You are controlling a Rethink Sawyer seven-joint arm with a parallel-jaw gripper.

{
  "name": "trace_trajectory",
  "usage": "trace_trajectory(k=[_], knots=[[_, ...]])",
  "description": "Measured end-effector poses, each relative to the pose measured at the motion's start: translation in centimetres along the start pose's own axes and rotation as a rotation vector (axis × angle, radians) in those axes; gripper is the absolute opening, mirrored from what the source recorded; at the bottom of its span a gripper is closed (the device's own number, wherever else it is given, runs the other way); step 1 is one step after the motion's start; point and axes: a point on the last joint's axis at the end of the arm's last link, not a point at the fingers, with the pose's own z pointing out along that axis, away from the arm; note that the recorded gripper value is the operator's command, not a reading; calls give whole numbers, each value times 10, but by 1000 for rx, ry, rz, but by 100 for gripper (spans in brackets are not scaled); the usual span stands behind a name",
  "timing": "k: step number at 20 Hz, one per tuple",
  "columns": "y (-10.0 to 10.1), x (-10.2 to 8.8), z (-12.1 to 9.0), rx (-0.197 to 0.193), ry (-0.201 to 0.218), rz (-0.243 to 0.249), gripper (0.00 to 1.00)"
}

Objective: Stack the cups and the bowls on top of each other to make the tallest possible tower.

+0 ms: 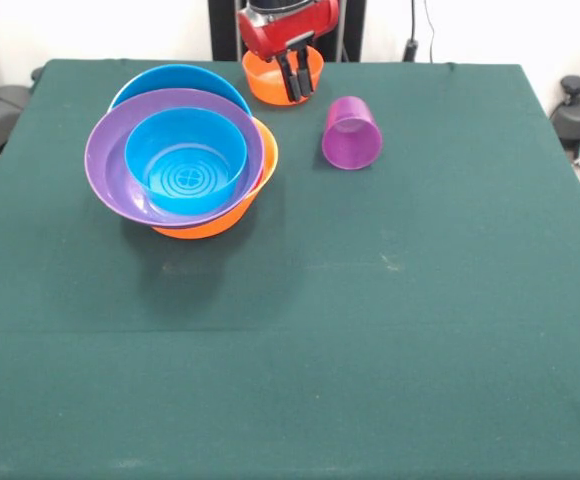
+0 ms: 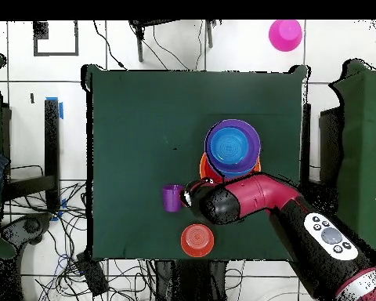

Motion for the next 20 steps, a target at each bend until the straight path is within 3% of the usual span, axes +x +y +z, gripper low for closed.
trace_trajectory(k=[7,8,12,17,20], knots=[[7,-2,2,-6,16,-12,0],[14,-6,4,-7,19,-26,100],[18,-8,4,-10,20,-30,100],[24,-16,7,-9,-9,-27,100],[33,-32,16,3,-76,-24,100]])
